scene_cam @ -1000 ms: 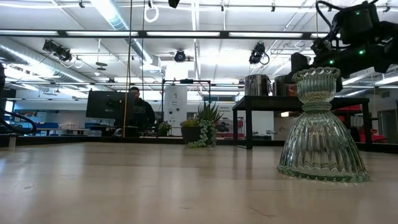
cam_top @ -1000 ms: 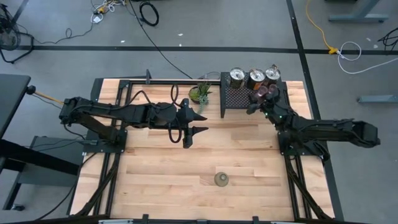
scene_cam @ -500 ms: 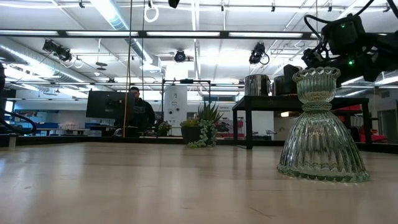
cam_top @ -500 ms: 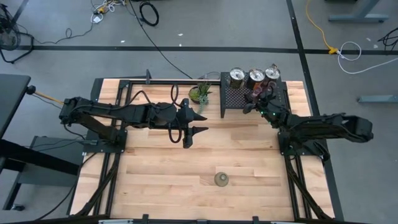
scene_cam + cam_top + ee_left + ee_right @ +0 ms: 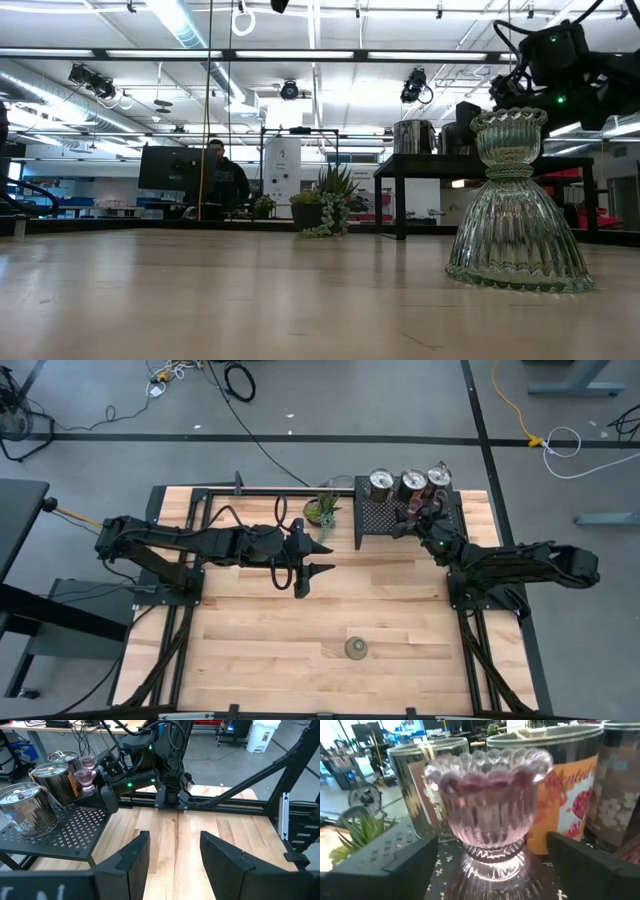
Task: Pick & Place candle stick holders
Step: Align the pink glass candle holder with the pink glass candle holder on the shelf, then align the green glass candle holder with the pink glass candle holders on the shelf
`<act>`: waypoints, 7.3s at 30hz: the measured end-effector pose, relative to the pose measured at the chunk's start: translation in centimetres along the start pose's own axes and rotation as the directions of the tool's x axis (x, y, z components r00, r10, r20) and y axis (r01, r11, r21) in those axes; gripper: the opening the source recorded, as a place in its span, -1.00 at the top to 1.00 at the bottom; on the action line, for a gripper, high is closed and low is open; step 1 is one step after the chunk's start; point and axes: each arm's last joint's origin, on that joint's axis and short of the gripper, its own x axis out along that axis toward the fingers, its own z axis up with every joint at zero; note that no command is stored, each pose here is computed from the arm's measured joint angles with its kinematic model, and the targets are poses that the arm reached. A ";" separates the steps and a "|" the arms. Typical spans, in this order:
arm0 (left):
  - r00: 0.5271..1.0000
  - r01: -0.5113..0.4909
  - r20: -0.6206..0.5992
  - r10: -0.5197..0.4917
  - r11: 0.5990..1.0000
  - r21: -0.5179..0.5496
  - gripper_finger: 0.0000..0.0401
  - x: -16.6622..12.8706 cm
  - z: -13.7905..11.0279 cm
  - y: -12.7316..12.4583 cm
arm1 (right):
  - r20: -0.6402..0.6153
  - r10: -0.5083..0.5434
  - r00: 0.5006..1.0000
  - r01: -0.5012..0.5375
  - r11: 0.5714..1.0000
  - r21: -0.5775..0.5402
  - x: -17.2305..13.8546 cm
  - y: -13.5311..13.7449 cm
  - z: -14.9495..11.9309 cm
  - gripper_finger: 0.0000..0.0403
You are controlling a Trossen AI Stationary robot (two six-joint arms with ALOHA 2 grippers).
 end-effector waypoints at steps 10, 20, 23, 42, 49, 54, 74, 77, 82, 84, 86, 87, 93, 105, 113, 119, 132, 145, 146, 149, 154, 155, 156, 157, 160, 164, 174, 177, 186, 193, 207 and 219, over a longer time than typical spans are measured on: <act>1.000 0.000 0.000 0.000 1.000 0.000 0.12 0.0 0.0 0.0 | 0.026 0.009 1.000 -0.009 1.000 0.006 -0.1 0.2 0.3 -0.74; 1.000 0.000 0.000 0.000 1.000 -0.001 0.12 0.0 0.0 0.0 | 0.084 0.017 0.996 -0.015 1.000 -0.021 -1.0 0.7 1.1 -0.56; 1.000 0.001 0.000 -0.001 1.000 -0.001 0.12 0.0 0.0 0.0 | 0.096 0.012 0.995 -0.009 1.000 -0.030 -1.3 0.8 1.3 -0.54; 0.999 0.031 -0.012 -0.031 1.000 0.001 0.12 0.0 -0.1 -0.1 | 0.246 0.043 0.968 -0.025 0.997 -0.076 -4.5 2.7 6.0 -0.54; 0.976 0.195 -0.102 -0.193 0.981 0.016 0.12 0.9 -1.7 -2.6 | 0.259 0.197 0.946 -0.168 0.977 -0.131 -7.3 5.3 9.4 -0.55; 0.953 0.246 -0.208 -0.220 0.963 0.110 0.12 2.9 -4.9 -6.9 | 0.208 0.353 0.912 -0.320 0.931 -0.175 -9.8 7.2 11.1 -0.55; 0.944 0.258 -0.232 -0.235 0.963 0.075 0.12 7.6 -11.6 -13.1 | -0.306 0.772 0.558 -0.827 0.547 -0.128 -16.9 11.9 3.8 -0.55; 0.943 0.258 -0.238 -0.234 0.963 0.077 0.12 7.6 -11.7 -13.2 | -0.402 0.782 0.477 -0.868 0.490 -0.077 -18.1 12.8 1.5 -0.55; 0.943 0.256 -0.237 -0.233 0.964 0.069 0.12 7.6 -11.7 -13.1 | -0.474 0.746 0.468 -0.865 0.496 -0.074 -19.5 13.7 -1.6 -0.55; 0.943 0.256 -0.236 -0.234 0.964 0.068 0.12 7.6 -11.6 -13.1 | -0.499 0.734 0.461 -0.861 0.505 -0.052 -19.9 13.8 -2.5 -0.55; 0.943 0.255 -0.236 -0.233 0.965 0.063 0.12 7.6 -11.6 -13.1 | -0.516 0.727 0.453 -0.859 0.511 -0.035 -20.2 13.9 -3.2 -0.55; 0.943 0.254 -0.236 -0.233 0.965 0.062 0.12 7.6 -11.6 -13.1 | -0.520 0.727 0.449 -0.857 0.515 -0.021 -20.4 14.0 -3.4 -0.55; 0.943 0.254 -0.236 -0.233 0.965 0.061 0.12 7.6 -11.6 -13.1 | -0.492 0.772 0.403 -0.868 0.493 0.063 -21.7 15.1 -5.1 -0.55; 0.942 0.259 -0.236 -0.238 0.964 0.062 0.12 7.5 -11.7 -13.3 | -0.518 0.773 0.366 -0.860 0.494 0.129 -22.2 15.8 -7.8 -0.55; 0.942 0.258 -0.236 -0.237 0.964 0.062 0.12 7.5 -11.7 -13.3 | -0.504 0.783 0.366 -0.874 0.474 0.103 -22.5 17.1 -9.3 -0.55; 0.942 0.258 -0.236 -0.237 0.964 0.061 0.12 7.5 -11.7 -13.3 | -0.493 0.768 0.408 -0.880 0.475 0.012 -22.8 19.1 -9.6 -0.55; 0.940 0.258 -0.243 -0.240 0.965 0.043 0.12 7.5 -11.7 -13.3 | -0.502 0.724 0.473 -0.839 0.544 -0.006 -20.9 20.9 -10.4 -0.45; 0.938 0.263 -0.246 -0.244 0.964 0.046 0.12 7.4 -11.8 -13.5 | -0.515 0.739 0.434 -0.837 0.542 0.073 -19.9 21.3 -9.8 0.42; 0.938 0.263 -0.246 -0.244 0.964 0.046 0.12 7.4 -11.8 -13.5 | -0.510 0.744 0.432 -0.837 0.542 0.080 -19.8 21.3 -9.4 0.42; 0.938 0.263 -0.246 -0.244 0.964 0.046 0.12 7.4 -11.8 -13.5 | -0.494 0.735 0.464 -0.831 0.555 0.045 -19.1 21.1 -7.5 0.42; 0.938 0.262 -0.245 -0.244 0.964 0.043 0.12 7.4 -11.8 -13.5 | -0.438 0.681 0.588 -0.777 0.626 -0.069 -17.6 19.6 -2.8 0.42; 0.938 0.261 -0.246 -0.244 0.965 0.038 0.12 7.4 -11.8 -13.5 | -0.418 0.664 0.620 -0.757 0.646 -0.097 -17.3 19.1 -1.8 0.42; 0.938 0.259 -0.245 -0.244 0.965 0.030 0.12 7.4 -11.8 -13.5 | -0.392 0.644 0.657 -0.732 0.670 -0.125 -16.9 18.7 -0.8 0.42; 0.938 0.258 -0.245 -0.244 0.966 0.023 0.12 7.4 -11.8 -13.5 | -0.360 0.625 0.692 -0.704 0.695 -0.146 -16.5 18.2 0.3 0.42; 0.938 0.257 -0.245 -0.244 0.966 0.022 0.12 7.4 -11.8 -13.5 | -0.254 0.563 0.787 -0.611 0.768 -0.192 -15.0 16.9 3.4 0.42; 0.938 0.257 -0.244 -0.244 0.966 0.019 0.12 7.4 -11.8 -13.5 | -0.153 0.476 0.866 -0.499 0.841 -0.209 -12.6 15.1 6.8 0.42; 0.937 0.258 -0.245 -0.249 0.966 0.002 0.12 7.3 -11.8 -13.7 | -0.141 0.305 0.942 -0.329 0.922 -0.204 -6.0 12.5 8.7 0.42; 0.936 0.262 -0.245 -0.254 0.965 0.002 0.12 7.2 -11.8 -13.9 | -0.146 0.234 0.961 -0.262 0.941 -0.215 -4.3 11.6 8.8 0.42; 0.935 0.266 -0.246 -0.256 0.964 0.006 0.12 7.1 -11.9 -14.0 | -0.186 0.163 0.969 -0.193 0.969 -0.156 -1.0 9.1 7.8 0.42; 0.935 0.266 -0.246 -0.256 0.964 0.008 0.12 7.1 -11.9 -14.0 | -0.160 0.158 0.974 -0.174 0.981 -0.090 0.8 7.3 7.0 0.42; 0.935 0.266 -0.245 -0.256 0.964 0.008 0.12 7.1 -11.9 -14.0 | -0.175 0.150 0.973 -0.163 0.985 -0.059 2.0 6.3 6.6 0.42; 0.935 0.266 -0.245 -0.256 0.964 0.008 0.12 7.1 -11.8 -14.0 | -0.149 0.160 0.976 -0.170 0.984 -0.059 2.5 6.7 6.4 -0.15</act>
